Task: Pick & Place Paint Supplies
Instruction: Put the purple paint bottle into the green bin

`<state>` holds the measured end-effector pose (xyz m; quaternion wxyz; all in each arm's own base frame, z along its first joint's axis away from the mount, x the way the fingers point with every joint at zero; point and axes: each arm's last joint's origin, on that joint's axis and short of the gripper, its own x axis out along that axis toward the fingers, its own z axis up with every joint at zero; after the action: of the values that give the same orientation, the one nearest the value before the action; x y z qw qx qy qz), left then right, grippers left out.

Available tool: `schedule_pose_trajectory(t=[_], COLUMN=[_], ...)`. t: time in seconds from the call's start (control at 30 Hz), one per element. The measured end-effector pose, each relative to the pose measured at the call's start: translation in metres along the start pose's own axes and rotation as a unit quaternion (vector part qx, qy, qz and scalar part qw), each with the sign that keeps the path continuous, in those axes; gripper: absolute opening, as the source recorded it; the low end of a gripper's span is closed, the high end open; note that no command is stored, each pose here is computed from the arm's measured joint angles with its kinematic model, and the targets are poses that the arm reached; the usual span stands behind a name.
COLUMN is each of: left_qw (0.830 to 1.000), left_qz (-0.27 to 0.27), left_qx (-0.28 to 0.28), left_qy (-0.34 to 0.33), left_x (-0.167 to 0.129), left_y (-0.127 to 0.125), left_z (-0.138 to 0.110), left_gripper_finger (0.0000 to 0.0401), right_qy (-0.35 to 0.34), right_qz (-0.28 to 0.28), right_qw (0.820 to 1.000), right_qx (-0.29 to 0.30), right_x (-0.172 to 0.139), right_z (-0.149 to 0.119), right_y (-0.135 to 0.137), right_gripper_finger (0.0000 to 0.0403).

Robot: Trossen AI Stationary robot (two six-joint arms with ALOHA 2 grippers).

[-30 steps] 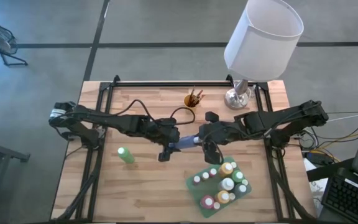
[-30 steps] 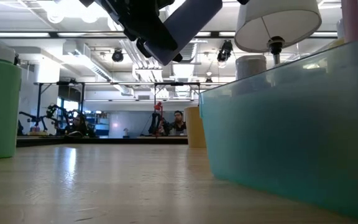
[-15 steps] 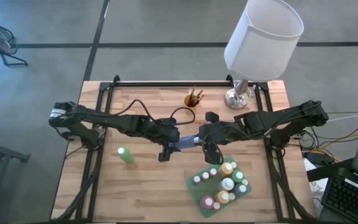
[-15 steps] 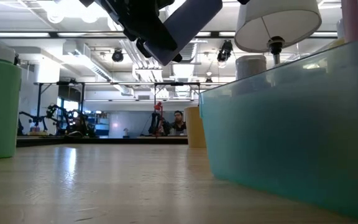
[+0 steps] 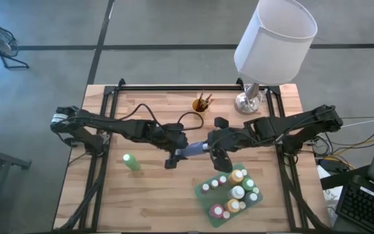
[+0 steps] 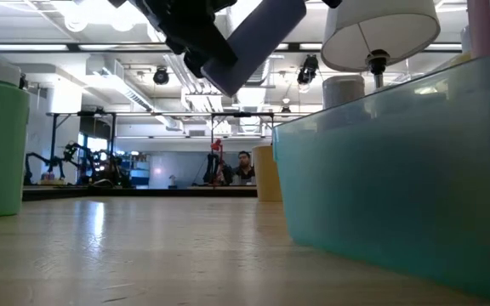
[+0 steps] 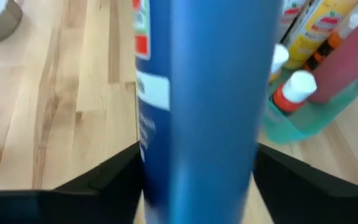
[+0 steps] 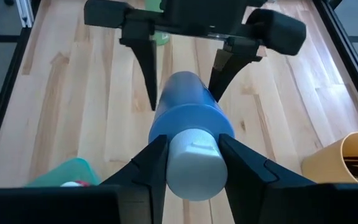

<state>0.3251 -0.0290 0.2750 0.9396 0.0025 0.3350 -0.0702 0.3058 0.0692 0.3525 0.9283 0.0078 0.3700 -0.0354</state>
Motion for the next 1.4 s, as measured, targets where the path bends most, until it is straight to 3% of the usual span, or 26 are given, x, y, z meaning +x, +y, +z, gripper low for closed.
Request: schedule_pose_trajectory(t=[0.17,0.4,0.7,1.03,1.4], left_qw=[0.999,0.996,0.990,0.968,0.959], left_qz=[0.005,0.082,0.120,0.116,0.115], left_qx=[0.014,0.010,-0.010,-0.018,-0.019], left_qy=[0.032,0.038,-0.071,-0.222,-0.257], left_x=[-0.005,-0.031,-0.058,-0.065,-0.062], left_y=[0.000,0.003,0.003,0.003,0.003], left_z=[-0.006,-0.012,-0.031,-0.047,-0.053], left_gripper_finger=[0.0327,0.0339,0.0339,0.0339,0.0339], right_qy=[-0.002,-0.002,0.008,0.029,0.105], right_qz=[-0.002,-0.002,0.012,0.033,0.042], right_qw=[1.000,1.000,1.000,0.998,0.987], right_qx=[-0.001,0.008,0.023,0.053,0.115], right_x=[-0.001,-0.017,-0.050,-0.090,-0.107], right_z=[0.000,0.009,0.020,0.021,0.010], right_y=[-0.001,-0.002,0.006,0.029,0.058], right_gripper_finger=[0.0113,0.0113,0.0113,0.0113,0.0113])
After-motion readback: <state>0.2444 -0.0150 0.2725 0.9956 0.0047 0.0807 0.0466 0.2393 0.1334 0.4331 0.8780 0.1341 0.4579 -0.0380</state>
